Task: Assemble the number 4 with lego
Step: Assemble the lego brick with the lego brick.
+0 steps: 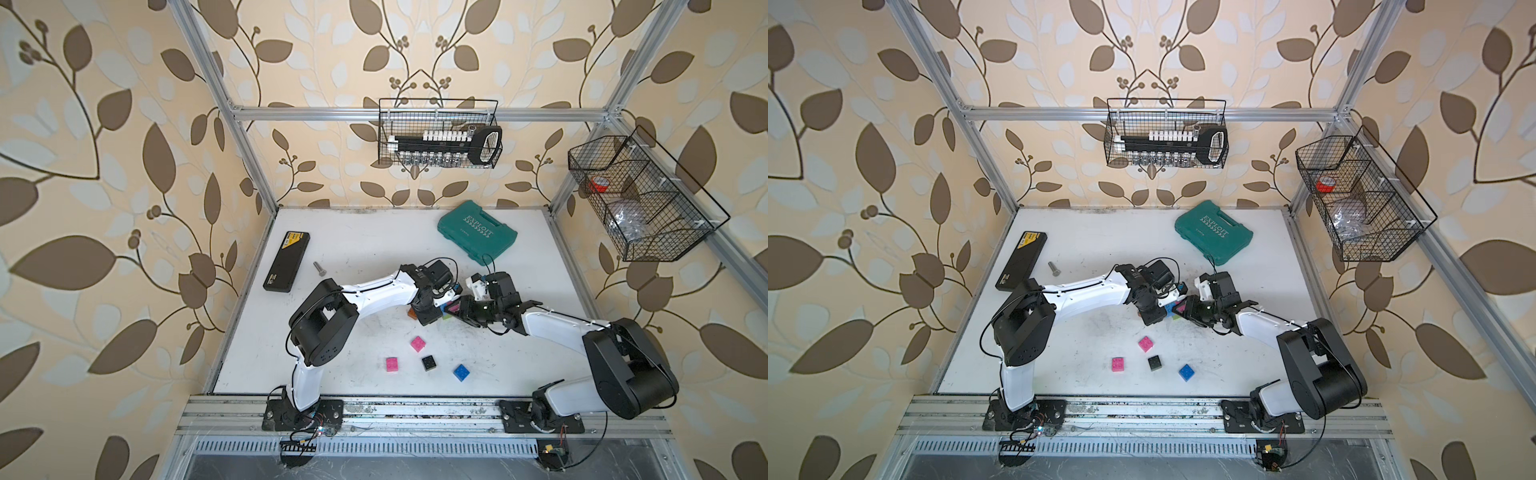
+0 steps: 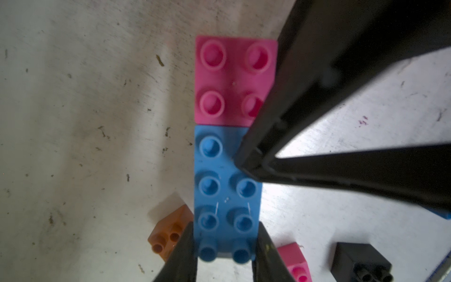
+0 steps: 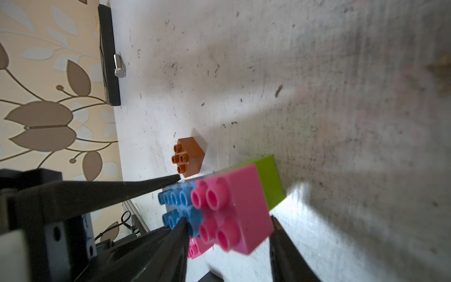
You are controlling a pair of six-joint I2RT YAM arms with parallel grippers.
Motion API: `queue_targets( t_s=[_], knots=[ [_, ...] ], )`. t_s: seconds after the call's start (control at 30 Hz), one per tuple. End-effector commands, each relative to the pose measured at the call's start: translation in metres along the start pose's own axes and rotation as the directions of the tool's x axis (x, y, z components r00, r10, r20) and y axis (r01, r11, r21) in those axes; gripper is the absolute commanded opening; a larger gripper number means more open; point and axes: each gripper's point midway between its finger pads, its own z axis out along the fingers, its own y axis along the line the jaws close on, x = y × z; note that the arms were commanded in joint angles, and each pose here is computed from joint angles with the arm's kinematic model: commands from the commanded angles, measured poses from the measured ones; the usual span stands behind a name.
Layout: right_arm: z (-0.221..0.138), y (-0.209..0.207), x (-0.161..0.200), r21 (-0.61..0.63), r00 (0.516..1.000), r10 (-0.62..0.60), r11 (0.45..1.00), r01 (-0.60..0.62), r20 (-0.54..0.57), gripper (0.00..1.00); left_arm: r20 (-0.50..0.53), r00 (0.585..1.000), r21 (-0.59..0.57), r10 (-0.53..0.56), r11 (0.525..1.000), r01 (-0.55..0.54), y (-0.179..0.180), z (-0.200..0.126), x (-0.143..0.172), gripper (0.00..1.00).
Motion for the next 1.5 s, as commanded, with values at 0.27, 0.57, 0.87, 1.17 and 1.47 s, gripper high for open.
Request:
queue_targets(
  t_s=[0.27, 0.57, 0.87, 1.17, 1.47],
  knots=[
    [-0.007, -0.013, 0.006, 0.066, 1.000, -0.008, 0.998, 0.007, 0.017, 0.66, 0.005, 1.000, -0.004, 0.024, 1.000, -0.024, -0.002, -0.001, -0.003, 0.34],
    [-0.016, -0.001, 0.001, 0.042, 0.998, -0.040, 0.998, 0.038, 0.040, 0.79, 0.019, 1.000, -0.026, 0.018, 1.000, -0.018, 0.005, -0.003, -0.007, 0.41],
    [-0.026, -0.007, 0.016, 0.064, 0.999, -0.033, 0.997, 0.033, 0.006, 0.81, 0.045, 0.999, -0.056, 0.012, 0.998, -0.009, 0.017, -0.008, -0.010, 0.59],
    [-0.043, -0.013, 0.039, 0.084, 0.999, -0.027, 0.996, 0.029, -0.026, 0.82, 0.086, 0.996, -0.089, -0.013, 0.996, 0.020, 0.027, -0.012, -0.015, 0.77],
    [-0.067, -0.013, 0.049, 0.107, 0.999, -0.031, 0.994, 0.034, -0.022, 0.84, 0.083, 0.997, -0.148, -0.010, 0.989, 0.022, 0.041, -0.010, -0.015, 0.83]
  ],
)
